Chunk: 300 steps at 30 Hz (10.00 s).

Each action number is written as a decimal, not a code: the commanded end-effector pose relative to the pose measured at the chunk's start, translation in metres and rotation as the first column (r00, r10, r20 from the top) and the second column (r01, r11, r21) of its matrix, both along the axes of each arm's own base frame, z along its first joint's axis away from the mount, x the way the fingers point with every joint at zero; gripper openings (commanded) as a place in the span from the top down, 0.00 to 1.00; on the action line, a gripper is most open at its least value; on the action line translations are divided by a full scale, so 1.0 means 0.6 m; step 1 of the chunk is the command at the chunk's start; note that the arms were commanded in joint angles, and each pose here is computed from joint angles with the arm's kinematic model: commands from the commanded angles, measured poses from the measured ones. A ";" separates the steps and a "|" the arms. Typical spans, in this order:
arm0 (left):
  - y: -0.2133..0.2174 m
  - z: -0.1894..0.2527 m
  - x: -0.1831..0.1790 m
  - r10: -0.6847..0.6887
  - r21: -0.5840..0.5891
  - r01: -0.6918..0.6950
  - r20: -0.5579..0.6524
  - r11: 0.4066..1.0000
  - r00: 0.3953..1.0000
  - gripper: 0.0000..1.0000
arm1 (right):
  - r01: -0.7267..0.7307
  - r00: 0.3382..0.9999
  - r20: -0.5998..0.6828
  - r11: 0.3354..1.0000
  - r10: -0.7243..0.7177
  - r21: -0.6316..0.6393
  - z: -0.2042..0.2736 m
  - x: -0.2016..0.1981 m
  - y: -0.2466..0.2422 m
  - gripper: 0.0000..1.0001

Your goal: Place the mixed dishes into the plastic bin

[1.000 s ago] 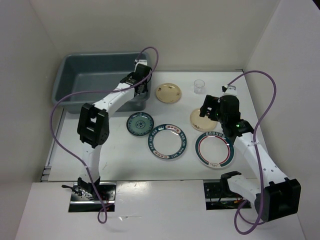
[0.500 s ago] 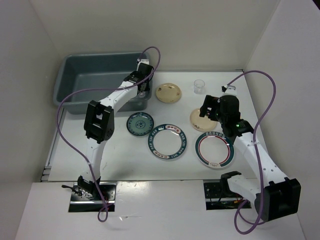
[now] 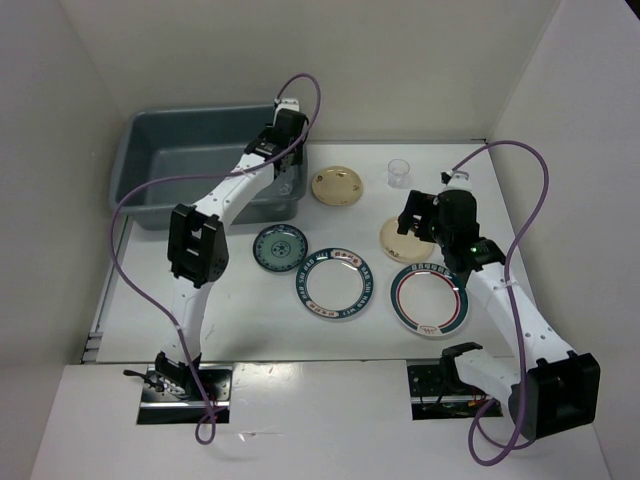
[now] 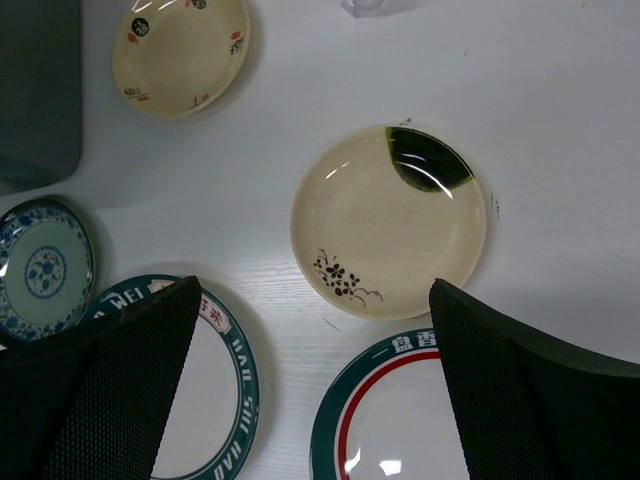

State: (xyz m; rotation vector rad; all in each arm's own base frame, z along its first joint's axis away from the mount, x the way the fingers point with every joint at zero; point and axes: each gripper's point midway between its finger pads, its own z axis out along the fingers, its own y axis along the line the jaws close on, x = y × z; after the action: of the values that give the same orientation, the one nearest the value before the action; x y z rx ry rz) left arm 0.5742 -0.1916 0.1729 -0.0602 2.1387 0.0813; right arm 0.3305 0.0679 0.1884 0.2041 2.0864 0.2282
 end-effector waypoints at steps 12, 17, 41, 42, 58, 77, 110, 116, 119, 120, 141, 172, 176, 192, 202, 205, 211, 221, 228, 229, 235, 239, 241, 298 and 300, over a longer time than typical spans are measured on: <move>0.097 0.269 -0.153 0.020 -0.165 0.019 0.234 0.986 0.972 0.41 | 0.247 0.959 -0.125 0.967 -0.254 -0.067 -0.020 0.140 -0.101 0.11; 0.162 0.266 -0.226 0.084 -0.219 -0.030 0.237 0.975 0.968 0.41 | 0.258 0.958 -0.119 0.965 -0.262 -0.047 -0.035 0.188 -0.114 0.17; 0.198 0.093 -0.265 0.135 -0.189 -0.128 0.027 0.974 0.990 0.33 | 0.153 0.984 -0.103 0.986 -0.146 0.072 -0.062 0.405 -0.066 0.53; 0.198 0.093 -0.265 0.135 -0.189 -0.128 0.027 0.974 0.990 0.33 | 0.155 0.982 -0.120 0.986 -0.146 0.069 -0.078 0.406 -0.066 0.54; 0.216 0.093 -0.273 0.157 -0.142 -0.150 0.037 0.978 0.987 0.30 | 0.155 0.979 -0.149 0.985 -0.142 0.077 -0.119 0.447 -0.062 0.61; 0.226 0.087 -0.279 0.175 -0.116 -0.170 0.036 0.979 0.984 0.30 | 0.132 0.982 -0.135 0.991 -0.132 -0.007 -0.093 0.429 -0.047 0.99; 0.259 0.076 -0.342 0.194 -0.069 -0.190 0.056 0.979 0.979 0.29 | -0.569 0.792 0.195 0.815 0.579 -0.112 0.202 0.335 0.466 0.99; 0.261 0.073 -0.350 0.194 -0.069 -0.190 0.056 0.979 0.979 0.29 | -0.600 0.775 0.164 0.792 0.610 -0.110 0.154 0.344 0.491 0.99; 0.261 0.073 -0.350 0.194 -0.069 -0.190 0.056 0.979 0.979 0.29 | -0.604 0.775 0.147 0.788 0.615 -0.117 0.135 0.349 0.493 0.99; 0.261 0.073 -0.350 0.194 -0.069 -0.190 0.056 0.979 0.979 0.29 | -0.603 0.774 0.156 0.789 0.614 -0.117 0.138 0.350 0.494 0.99; 0.264 0.060 -0.361 0.193 -0.056 -0.191 0.031 0.980 0.981 0.29 | -0.574 0.799 0.130 0.809 0.587 -0.125 0.044 0.396 0.520 0.99; 0.264 0.050 -0.358 0.193 -0.048 -0.192 0.014 0.980 0.981 0.29 | -0.534 0.823 0.157 0.838 0.546 -0.113 0.037 0.417 0.521 0.65; 0.261 0.044 -0.357 0.186 -0.049 -0.186 0.004 0.981 0.983 0.29 | -0.518 0.828 0.194 0.851 0.525 -0.092 0.070 0.422 0.514 0.50; 0.153 0.021 -0.418 -0.062 -0.361 0.023 -0.096 0.932 0.993 0.28 | -0.226 0.949 0.188 0.961 0.255 -0.160 0.199 0.371 0.329 0.17; 0.087 -0.071 -0.457 -0.041 -0.691 -0.085 -0.164 0.718 0.986 0.40 | -0.145 0.976 0.138 0.974 0.170 -0.175 0.166 0.326 0.245 0.17; 0.093 -0.081 -0.445 0.030 -0.723 -0.126 -0.145 0.679 0.989 0.47 | -0.119 0.977 0.155 0.978 0.146 -0.169 0.177 0.318 0.217 0.17; 0.105 -0.104 -0.438 0.149 -0.770 -0.230 -0.175 0.595 0.973 0.53 | -0.097 0.978 0.166 0.981 0.124 -0.166 0.186 0.311 0.192 0.17; 0.128 -0.173 -0.451 0.282 -0.779 -0.383 -0.273 0.496 0.920 0.53 | -0.056 0.977 0.195 0.983 0.090 -0.173 0.202 0.287 0.154 0.17; 0.134 -0.201 -0.437 0.337 -0.781 -0.431 -0.298 0.452 0.893 0.53 | -0.035 0.972 0.221 0.984 0.074 -0.176 0.213 0.275 0.136 0.17; 0.135 -0.206 -0.439 0.338 -0.775 -0.439 -0.306 0.454 0.890 0.53 | -0.035 0.972 0.221 0.984 0.074 -0.176 0.213 0.275 0.136 0.17; 0.130 -0.214 -0.420 0.351 -0.783 -0.438 -0.299 0.441 0.887 0.53 | -0.037 0.972 0.221 0.982 0.078 -0.184 0.209 0.276 0.136 0.17; 0.125 -0.223 -0.415 0.352 -0.778 -0.442 -0.301 0.447 0.886 0.53 | -0.037 0.972 0.221 0.982 0.078 -0.184 0.209 0.276 0.136 0.17; 0.120 -0.220 -0.410 0.353 -0.780 -0.440 -0.299 0.444 0.887 0.54 | -0.031 0.972 0.222 0.980 0.075 -0.196 0.209 0.277 0.132 0.17; -0.027 -0.079 -0.430 -0.250 -0.812 -0.120 -0.311 0.571 0.917 1.00 | -0.065 0.971 0.213 0.978 0.108 -0.197 0.192 0.276 0.141 0.16; -0.051 -0.011 -0.406 -0.325 -0.847 -0.008 -0.213 0.531 0.921 1.00 | -0.058 0.973 0.205 0.978 0.101 -0.202 0.185 0.276 0.138 0.16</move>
State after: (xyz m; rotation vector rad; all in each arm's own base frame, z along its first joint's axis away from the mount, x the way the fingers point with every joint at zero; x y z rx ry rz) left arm 0.3173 -0.1907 0.1022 -0.7503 2.4026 -0.9364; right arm 0.4935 0.1538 0.2807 -0.0486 1.9561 0.0784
